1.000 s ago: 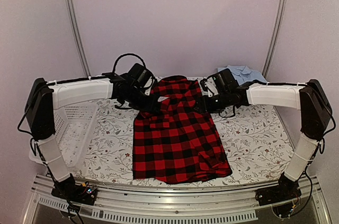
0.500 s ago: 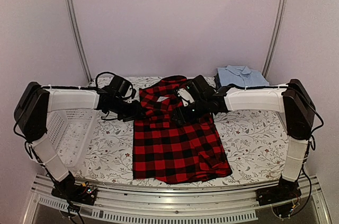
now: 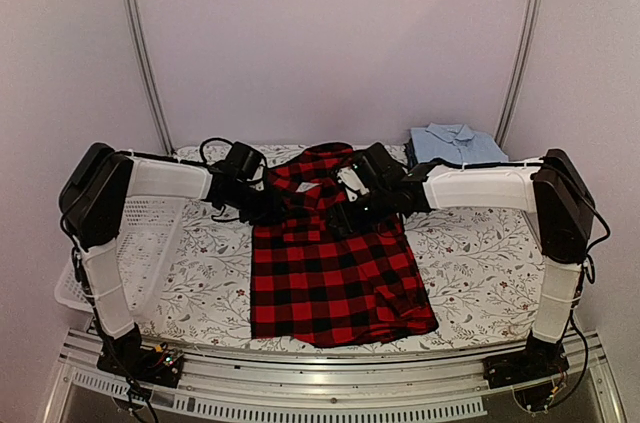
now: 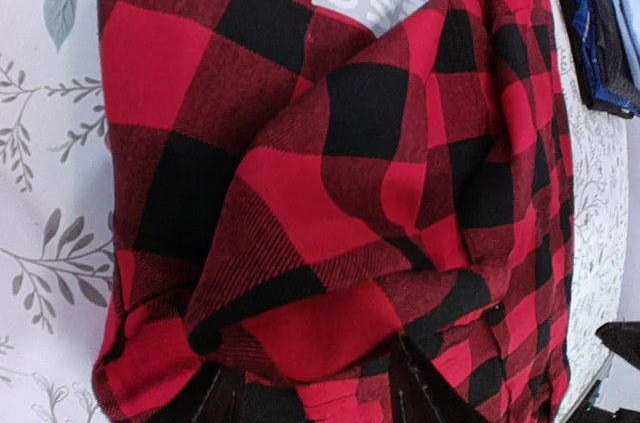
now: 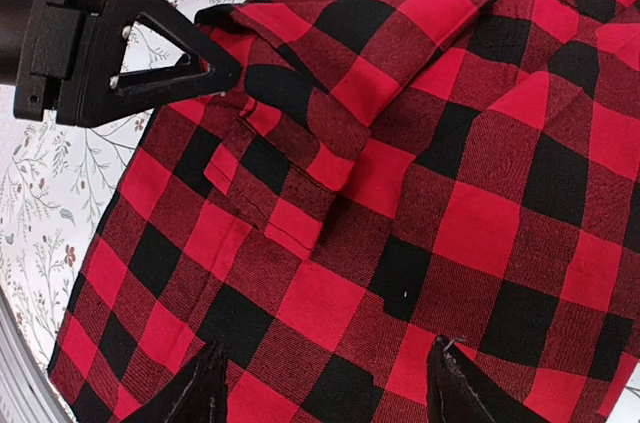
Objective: Fold and stack the long sleeve shirts
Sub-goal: Pick up the sleeve from the 1/3-folded shirt, then place the sleeve of the 1/3-folded shirt.
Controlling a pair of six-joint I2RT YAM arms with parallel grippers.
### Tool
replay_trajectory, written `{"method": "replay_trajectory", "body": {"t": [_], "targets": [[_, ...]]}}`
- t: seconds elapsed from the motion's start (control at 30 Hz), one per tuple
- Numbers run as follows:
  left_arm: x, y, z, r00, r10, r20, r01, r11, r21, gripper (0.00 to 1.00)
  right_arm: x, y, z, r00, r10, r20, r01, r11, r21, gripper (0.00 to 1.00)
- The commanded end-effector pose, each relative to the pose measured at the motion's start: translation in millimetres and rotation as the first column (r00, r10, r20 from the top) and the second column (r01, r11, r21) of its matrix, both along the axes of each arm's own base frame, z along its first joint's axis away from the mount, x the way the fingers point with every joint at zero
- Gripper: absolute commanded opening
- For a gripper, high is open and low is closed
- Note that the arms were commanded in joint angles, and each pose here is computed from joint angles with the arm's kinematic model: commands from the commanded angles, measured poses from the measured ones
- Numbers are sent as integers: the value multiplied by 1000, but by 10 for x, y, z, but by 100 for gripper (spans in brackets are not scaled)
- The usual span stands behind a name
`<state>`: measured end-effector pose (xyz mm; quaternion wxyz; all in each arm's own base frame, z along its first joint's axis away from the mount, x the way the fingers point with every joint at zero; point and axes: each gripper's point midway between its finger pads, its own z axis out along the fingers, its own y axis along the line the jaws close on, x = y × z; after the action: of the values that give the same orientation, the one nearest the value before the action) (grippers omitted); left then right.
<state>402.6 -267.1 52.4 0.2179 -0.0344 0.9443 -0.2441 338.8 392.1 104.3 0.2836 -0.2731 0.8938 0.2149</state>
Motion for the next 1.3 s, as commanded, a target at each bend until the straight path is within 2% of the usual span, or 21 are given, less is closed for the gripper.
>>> {"method": "replay_trajectory", "body": {"t": [0.0, 0.2, 0.23, 0.5, 0.63, 0.73, 0.87, 1.1, 1.17, 1.27], "targets": [[157, -47, 42, 1000, 0, 29, 0, 1000, -10, 41, -4, 30, 69, 999, 8, 47, -8, 1000, -15, 66], [105, -185, 315, 994, -74, 78, 77, 996, -35, 4, 38, 48, 54, 996, 7, 84, -5, 1000, -21, 67], [76, -211, 367, 993, -89, 84, 92, 995, -42, 0, 43, 59, 47, 996, 8, 89, -7, 1000, -19, 67], [-289, -481, 871, 979, -183, 93, 199, 960, -198, 0, 97, 200, 106, 981, 12, 192, -11, 1000, -6, 68], [-466, -668, 1065, 977, -207, 58, 215, 927, -307, 0, 56, 279, 138, 968, 17, 251, -19, 1000, 5, 71], [-568, -848, 1115, 976, -218, 28, 213, 906, -366, 0, 67, 219, 197, 958, -36, 283, 29, 999, 29, 75], [-648, -1147, 1033, 969, -248, -8, 227, 898, -377, 0, 83, -24, 298, 944, -169, 283, 156, 985, 68, 79], [-635, -1695, 674, 936, -344, -70, 293, 875, -384, 0, -121, -424, 265, 939, -271, 212, 256, 962, 97, 82], [-621, -1821, 525, 924, -370, -98, 305, 866, -397, 2, -145, -535, 267, 937, -298, 185, 282, 953, 107, 83], [-591, -1976, 486, 911, -401, -93, 330, 847, -417, 11, -181, -670, 189, 935, -330, 130, 316, 942, 115, 83]]}}
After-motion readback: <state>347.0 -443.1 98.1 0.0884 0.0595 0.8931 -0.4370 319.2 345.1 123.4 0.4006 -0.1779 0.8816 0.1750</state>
